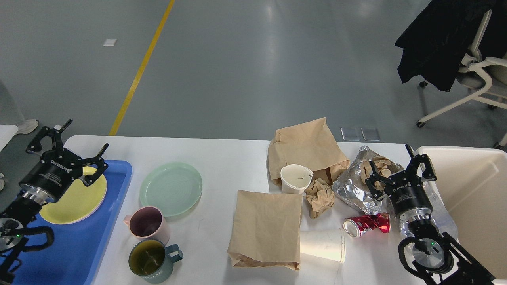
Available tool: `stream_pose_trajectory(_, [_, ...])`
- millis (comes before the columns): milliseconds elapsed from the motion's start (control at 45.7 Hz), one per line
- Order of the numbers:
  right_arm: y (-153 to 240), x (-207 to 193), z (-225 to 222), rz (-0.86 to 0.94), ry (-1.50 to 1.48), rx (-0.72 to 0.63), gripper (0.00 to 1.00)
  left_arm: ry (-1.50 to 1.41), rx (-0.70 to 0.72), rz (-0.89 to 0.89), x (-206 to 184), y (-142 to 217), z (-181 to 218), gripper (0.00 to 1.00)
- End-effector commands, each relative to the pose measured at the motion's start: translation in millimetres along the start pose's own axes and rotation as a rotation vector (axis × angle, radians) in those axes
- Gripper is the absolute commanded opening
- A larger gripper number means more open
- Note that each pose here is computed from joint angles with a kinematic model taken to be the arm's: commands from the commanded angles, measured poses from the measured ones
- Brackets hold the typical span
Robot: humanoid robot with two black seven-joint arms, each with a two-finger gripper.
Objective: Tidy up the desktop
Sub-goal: 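Raise the left gripper up and away from the blue tray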
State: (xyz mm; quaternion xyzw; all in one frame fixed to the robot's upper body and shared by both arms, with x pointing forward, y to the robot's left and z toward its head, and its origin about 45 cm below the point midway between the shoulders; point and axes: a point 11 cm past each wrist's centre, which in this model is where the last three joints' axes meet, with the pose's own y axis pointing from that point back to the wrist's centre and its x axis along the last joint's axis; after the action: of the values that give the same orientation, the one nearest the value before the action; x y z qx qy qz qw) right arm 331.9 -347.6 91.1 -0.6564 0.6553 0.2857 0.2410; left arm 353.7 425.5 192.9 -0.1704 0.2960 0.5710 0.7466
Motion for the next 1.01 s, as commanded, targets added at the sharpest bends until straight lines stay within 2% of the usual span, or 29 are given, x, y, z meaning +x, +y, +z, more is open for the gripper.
stream_pose_trajectory(0, [0.0,-0.1,0.1,-0.001,0.002,-0.001,1.0,-0.272,0.184,-0.004,-9.2,-9.0,41.3,0.97])
stream_pose_trajectory(153, [0.0,-0.1,0.1,-0.001,0.002,-0.001,1.0,-0.523,0.389,-0.023,-25.0,-21.1,61.7,0.97])
stream_pose_trajectory(263, [0.0,-0.1,0.1,-0.001,0.002,-0.001,1.0,-0.675,0.466,-0.025,-37.0,-22.1,92.4,0.97])
stream_pose_trajectory(372, [0.0,0.0,-0.1,0.0,-0.001,0.001,1.0,-0.8,0.546,-0.02,-50.5,-30.4,107.1,0.97])
stream_pose_trajectory(547, [0.0,-0.3,0.1,-0.002,0.001,-0.001,1.0,-0.937,0.721,-0.039,-62.9,-44.5,93.2,0.97])
stream_pose_trajectory(832, [0.0,-0.2,-0.1,-0.001,-0.002,0.001,1.0,-1.079,0.754,-0.096,-104.0,-66.8,111.5,0.97])
stream_pose_trajectory(985, [0.0,-0.3,0.1,-0.002,0.001,-0.001,1.0,-1.243,0.938,-0.117,-122.0,-72.2,110.9,0.97])
